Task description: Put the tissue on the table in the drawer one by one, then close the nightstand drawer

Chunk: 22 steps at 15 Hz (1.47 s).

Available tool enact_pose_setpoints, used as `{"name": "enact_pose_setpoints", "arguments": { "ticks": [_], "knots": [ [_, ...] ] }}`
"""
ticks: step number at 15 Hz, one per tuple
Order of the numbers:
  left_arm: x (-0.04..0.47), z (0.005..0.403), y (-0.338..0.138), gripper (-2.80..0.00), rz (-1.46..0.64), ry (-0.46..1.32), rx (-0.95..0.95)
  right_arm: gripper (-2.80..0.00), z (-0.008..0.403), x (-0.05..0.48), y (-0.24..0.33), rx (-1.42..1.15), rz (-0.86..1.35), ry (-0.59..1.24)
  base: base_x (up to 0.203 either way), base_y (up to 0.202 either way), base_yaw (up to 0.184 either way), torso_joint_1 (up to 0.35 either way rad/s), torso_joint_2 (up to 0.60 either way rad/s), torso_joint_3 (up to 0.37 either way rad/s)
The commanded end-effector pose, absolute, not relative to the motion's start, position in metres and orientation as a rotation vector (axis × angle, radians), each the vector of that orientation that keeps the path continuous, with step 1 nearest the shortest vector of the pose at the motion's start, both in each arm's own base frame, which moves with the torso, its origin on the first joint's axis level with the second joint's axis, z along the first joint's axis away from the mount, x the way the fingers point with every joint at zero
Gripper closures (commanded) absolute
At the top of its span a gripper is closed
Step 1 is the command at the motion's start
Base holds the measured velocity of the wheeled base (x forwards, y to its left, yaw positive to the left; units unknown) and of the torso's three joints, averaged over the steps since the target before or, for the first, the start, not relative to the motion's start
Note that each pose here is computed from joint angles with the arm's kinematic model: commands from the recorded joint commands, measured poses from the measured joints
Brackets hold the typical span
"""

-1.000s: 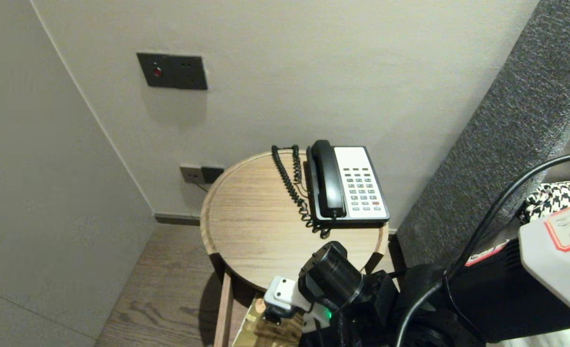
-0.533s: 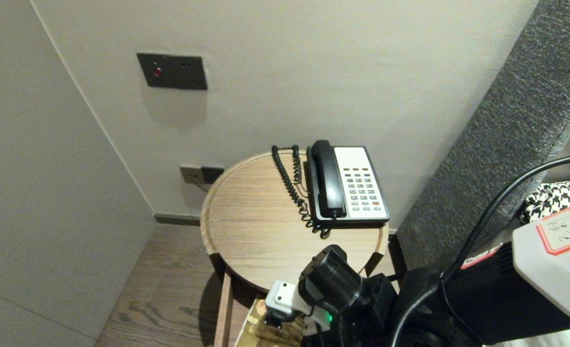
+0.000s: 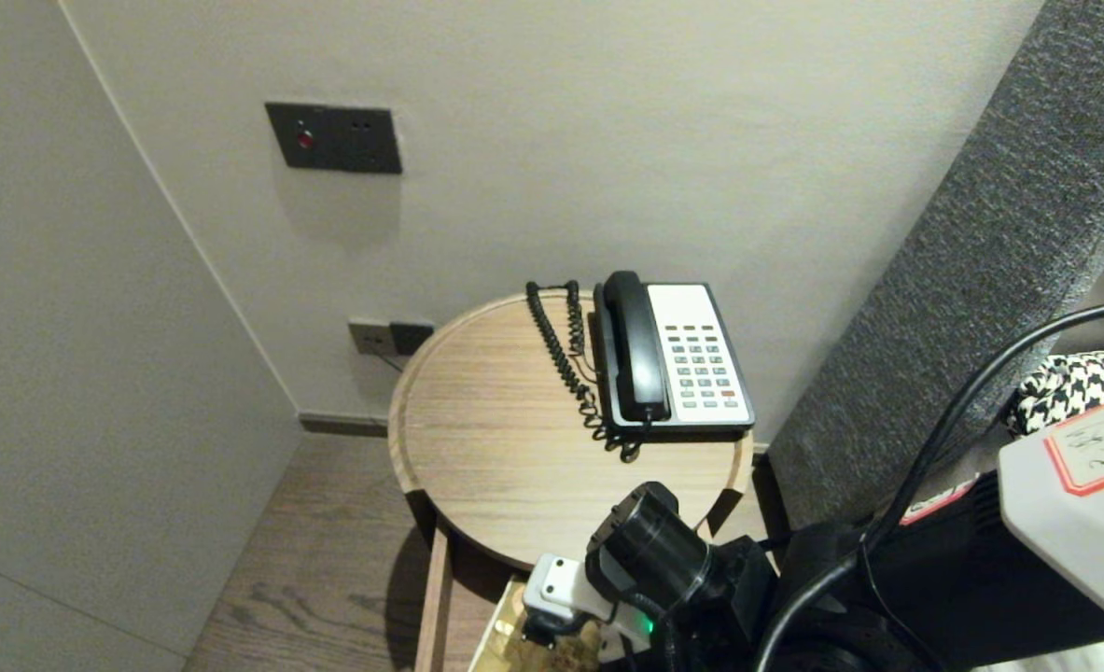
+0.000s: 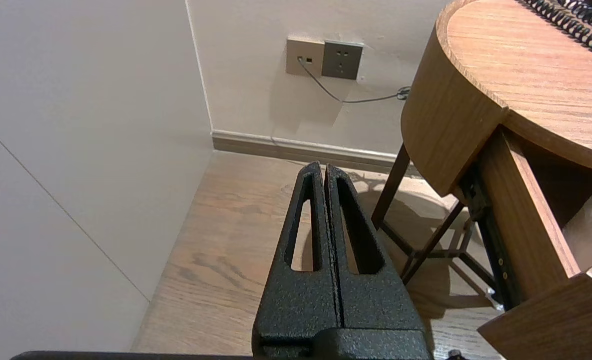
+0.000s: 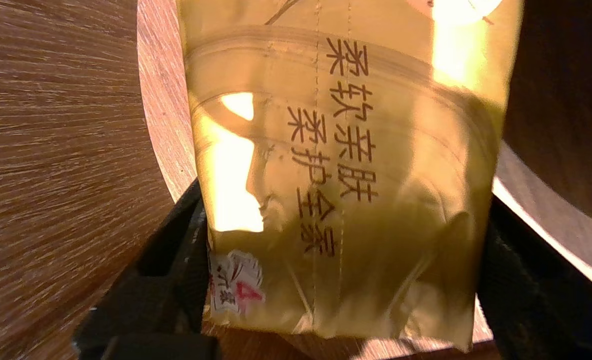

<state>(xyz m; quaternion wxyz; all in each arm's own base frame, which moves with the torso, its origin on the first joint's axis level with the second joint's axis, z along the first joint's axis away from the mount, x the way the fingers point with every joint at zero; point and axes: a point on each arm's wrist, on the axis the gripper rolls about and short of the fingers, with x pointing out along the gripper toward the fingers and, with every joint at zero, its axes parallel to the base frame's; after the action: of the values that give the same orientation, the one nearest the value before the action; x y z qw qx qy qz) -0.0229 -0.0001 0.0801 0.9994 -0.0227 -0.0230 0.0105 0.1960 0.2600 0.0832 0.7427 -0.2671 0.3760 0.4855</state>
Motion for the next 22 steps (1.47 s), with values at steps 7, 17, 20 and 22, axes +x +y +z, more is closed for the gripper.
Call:
{"name": "enact_pose_setpoints", "arguments": {
  "ticks": [7,17,20,22],
  "knots": [
    [-0.023,0.080,0.000,0.00,0.022,-0.048,-0.046,-2.80,0.116,0.182,0.243,-0.544,1.050,0.737,0.000,0.000,0.000,0.000,0.00,0.000],
    [-0.023,0.080,0.000,0.00,0.022,-0.048,-0.046,-2.80,0.156,0.153,0.191,-0.371,0.974,0.685,0.000,0.000,0.000,0.000,0.00,0.000],
    [-0.023,0.080,0.000,0.00,0.021,-0.048,-0.046,-2.80,0.168,0.150,0.161,-0.311,0.896,0.670,0.000,0.000,0.000,0.000,0.00,0.000],
    [-0.023,0.080,0.000,0.00,0.020,-0.048,-0.046,0.00,0.177,0.143,0.140,-0.287,0.854,0.657,0.000,0.000,0.000,0.000,0.00,0.000]
  ]
}}
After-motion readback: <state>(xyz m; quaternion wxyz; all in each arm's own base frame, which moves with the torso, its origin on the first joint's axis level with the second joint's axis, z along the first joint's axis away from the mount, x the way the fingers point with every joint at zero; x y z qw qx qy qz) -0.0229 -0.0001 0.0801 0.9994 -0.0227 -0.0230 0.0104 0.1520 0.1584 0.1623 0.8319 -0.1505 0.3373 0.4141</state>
